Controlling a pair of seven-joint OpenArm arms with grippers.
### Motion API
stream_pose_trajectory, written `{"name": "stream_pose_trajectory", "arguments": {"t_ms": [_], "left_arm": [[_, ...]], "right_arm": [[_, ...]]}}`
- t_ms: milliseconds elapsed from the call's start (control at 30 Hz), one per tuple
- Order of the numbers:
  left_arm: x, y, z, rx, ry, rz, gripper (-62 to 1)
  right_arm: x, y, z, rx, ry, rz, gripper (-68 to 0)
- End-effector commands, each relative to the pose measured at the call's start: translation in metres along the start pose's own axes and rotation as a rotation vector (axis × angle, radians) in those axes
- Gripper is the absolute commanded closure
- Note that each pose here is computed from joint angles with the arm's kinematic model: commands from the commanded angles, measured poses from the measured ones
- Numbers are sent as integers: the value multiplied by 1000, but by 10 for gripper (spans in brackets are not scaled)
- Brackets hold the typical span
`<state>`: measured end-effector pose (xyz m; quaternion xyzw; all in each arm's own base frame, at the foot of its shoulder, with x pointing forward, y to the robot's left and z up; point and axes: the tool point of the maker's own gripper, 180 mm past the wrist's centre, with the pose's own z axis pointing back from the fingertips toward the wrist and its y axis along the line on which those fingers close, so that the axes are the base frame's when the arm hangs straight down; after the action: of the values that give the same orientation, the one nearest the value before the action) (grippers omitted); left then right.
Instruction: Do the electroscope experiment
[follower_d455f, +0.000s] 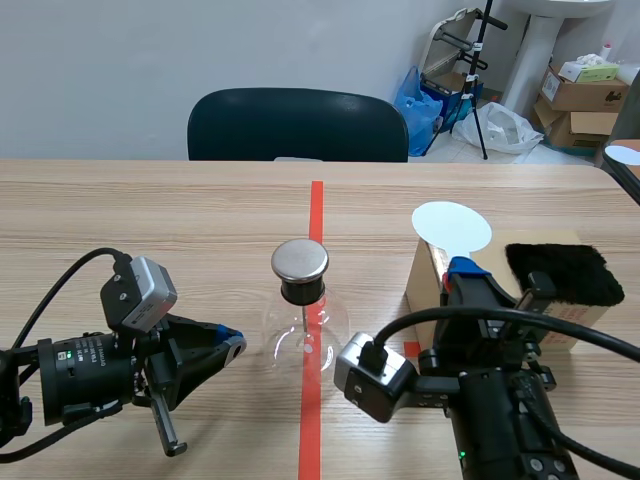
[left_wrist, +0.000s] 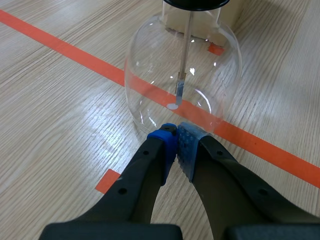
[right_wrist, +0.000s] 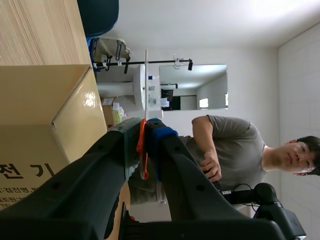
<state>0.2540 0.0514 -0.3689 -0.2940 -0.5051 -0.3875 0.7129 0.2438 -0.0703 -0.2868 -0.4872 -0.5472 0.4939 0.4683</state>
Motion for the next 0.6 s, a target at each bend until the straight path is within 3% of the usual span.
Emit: {"name": "stream_pose_trajectory", "arguments": {"t_ms": [0,333,567], "left_arm": [[14,4,-1,8,-46,-11,-31],[14,4,-1,8,-46,-11,-31],[14,4,-1,8,-46,-11,-31]], "right_arm": [[-2,-13,-5,-44,4,-3,-10],[2,-13,-5,-44,-21,-3,-10],[20,-13,-4,-44,-120,-1,-10]]}}
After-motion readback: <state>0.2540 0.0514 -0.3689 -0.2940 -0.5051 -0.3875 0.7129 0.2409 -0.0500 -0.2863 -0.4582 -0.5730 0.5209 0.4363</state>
